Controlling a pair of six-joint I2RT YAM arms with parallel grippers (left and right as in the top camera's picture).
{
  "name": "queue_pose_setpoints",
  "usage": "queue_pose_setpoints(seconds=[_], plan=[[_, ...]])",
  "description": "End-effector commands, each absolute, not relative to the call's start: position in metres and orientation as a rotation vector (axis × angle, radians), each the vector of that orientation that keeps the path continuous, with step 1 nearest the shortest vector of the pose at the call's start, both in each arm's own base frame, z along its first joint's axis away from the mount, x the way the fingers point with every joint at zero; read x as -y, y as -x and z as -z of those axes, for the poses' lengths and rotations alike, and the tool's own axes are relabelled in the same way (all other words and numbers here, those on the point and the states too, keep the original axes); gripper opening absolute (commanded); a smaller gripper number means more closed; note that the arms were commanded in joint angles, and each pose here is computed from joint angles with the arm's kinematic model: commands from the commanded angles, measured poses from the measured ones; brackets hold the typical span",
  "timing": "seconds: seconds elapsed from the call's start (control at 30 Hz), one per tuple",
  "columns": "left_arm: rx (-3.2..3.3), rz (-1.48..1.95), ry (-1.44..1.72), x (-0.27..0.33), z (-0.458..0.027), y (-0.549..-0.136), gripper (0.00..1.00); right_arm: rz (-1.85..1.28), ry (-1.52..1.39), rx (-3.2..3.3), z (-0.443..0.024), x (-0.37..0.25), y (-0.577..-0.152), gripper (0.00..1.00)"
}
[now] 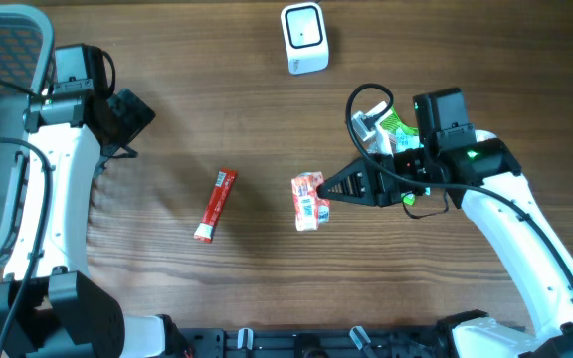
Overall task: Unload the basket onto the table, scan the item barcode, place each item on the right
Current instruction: 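Lift the red Bellone pack up to the white scanner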
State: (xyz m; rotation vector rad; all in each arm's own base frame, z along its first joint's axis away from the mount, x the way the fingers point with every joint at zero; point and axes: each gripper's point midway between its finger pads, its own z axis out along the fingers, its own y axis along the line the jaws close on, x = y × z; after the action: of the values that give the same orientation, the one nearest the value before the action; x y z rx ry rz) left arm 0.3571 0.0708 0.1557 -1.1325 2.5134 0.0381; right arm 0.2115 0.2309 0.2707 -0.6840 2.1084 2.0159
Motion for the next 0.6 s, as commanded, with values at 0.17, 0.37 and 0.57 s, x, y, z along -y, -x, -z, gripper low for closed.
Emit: queue_pose_setpoints(seconds=[0.17,0.37,0.57], plan=[[-2.503,-0.051,1.117,-0.075,-0.161,-0.359,1.00,-1.893,0.698,-2.142,-0.262,-0.229,-0.218,0.04],[-2.504,-0.051,1.117,-0.075,-0.161,-0.359,1.00,-1.585,0.684,-2.281,-0.228,-0.222,-0.238,0.04],[-2.503,-0.051,1.117,-0.075,-0.161,-0.359,1.00,-1.110,0.490,-2.511,-0.182,-0.192,-0.276,0.04]])
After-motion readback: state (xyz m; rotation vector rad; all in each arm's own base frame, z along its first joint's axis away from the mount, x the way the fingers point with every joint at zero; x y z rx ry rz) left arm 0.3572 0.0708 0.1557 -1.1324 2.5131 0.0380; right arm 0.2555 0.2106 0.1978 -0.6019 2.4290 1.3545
